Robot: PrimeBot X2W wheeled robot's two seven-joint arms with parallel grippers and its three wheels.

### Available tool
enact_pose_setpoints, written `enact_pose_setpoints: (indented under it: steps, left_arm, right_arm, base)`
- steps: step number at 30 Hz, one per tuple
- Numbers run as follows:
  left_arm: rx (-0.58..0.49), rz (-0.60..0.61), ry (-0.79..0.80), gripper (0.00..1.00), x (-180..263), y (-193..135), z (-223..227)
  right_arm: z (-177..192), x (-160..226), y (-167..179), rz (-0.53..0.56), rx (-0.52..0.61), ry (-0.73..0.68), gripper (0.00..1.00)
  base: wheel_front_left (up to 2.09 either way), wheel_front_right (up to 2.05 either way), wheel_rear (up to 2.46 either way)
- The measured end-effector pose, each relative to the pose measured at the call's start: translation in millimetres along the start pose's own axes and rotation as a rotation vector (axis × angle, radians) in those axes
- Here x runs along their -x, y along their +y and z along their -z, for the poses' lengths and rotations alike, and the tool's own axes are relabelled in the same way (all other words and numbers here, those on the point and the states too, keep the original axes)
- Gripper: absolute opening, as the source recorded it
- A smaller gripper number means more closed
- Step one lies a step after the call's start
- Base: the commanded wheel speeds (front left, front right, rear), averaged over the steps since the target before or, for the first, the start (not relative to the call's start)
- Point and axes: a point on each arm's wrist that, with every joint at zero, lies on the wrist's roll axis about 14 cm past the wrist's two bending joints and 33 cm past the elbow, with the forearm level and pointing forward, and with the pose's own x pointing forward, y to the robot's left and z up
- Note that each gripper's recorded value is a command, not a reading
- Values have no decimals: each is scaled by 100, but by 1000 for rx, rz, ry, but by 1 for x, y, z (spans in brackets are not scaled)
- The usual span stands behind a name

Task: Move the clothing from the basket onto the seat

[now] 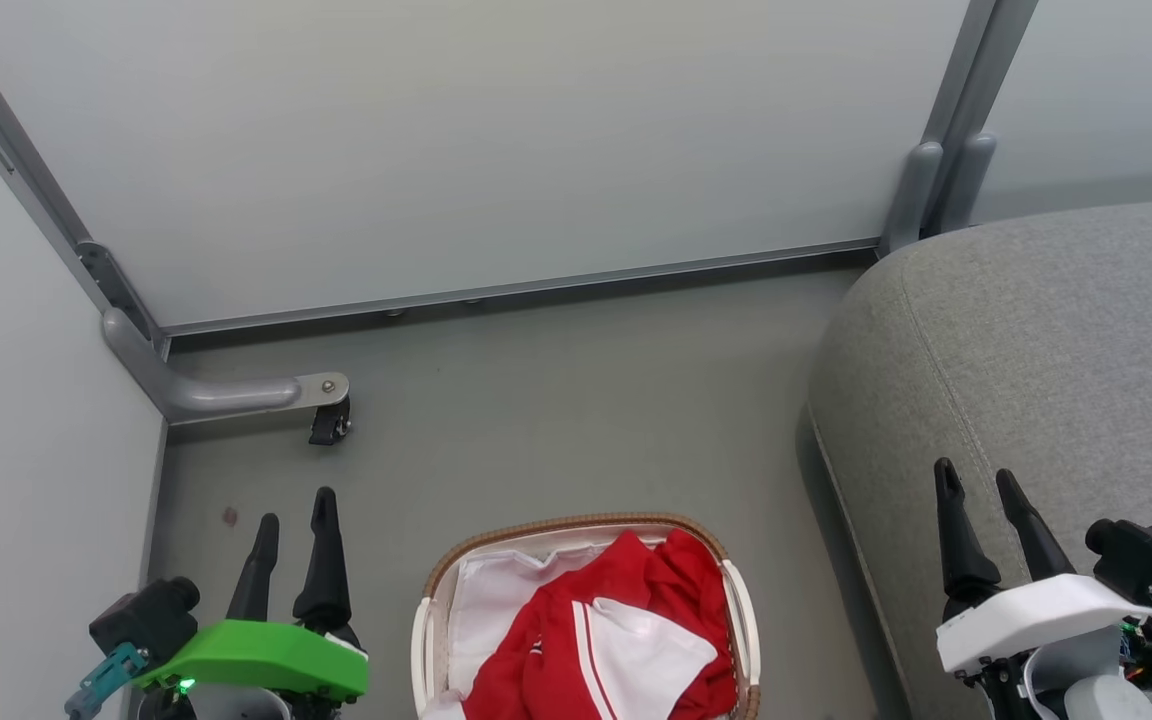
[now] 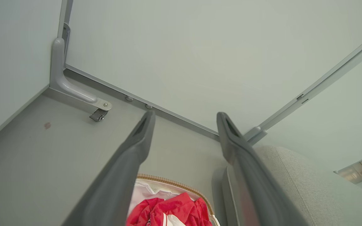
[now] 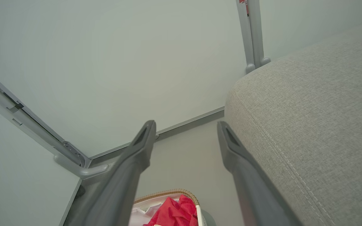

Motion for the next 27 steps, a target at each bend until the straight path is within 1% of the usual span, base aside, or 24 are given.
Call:
enact_pose_setpoints:
  steps: [11,27]
  left_arm:
    - [-85,-4,13,100,2,3,7]
    - [-179,5,39,100,5,5,18]
  right_arm:
    - [2,0,6,-30,111,0,100]
    - [8,0,11,-67,252,4,100]
  base:
    - [0,0,0]
    - [0,0,0]
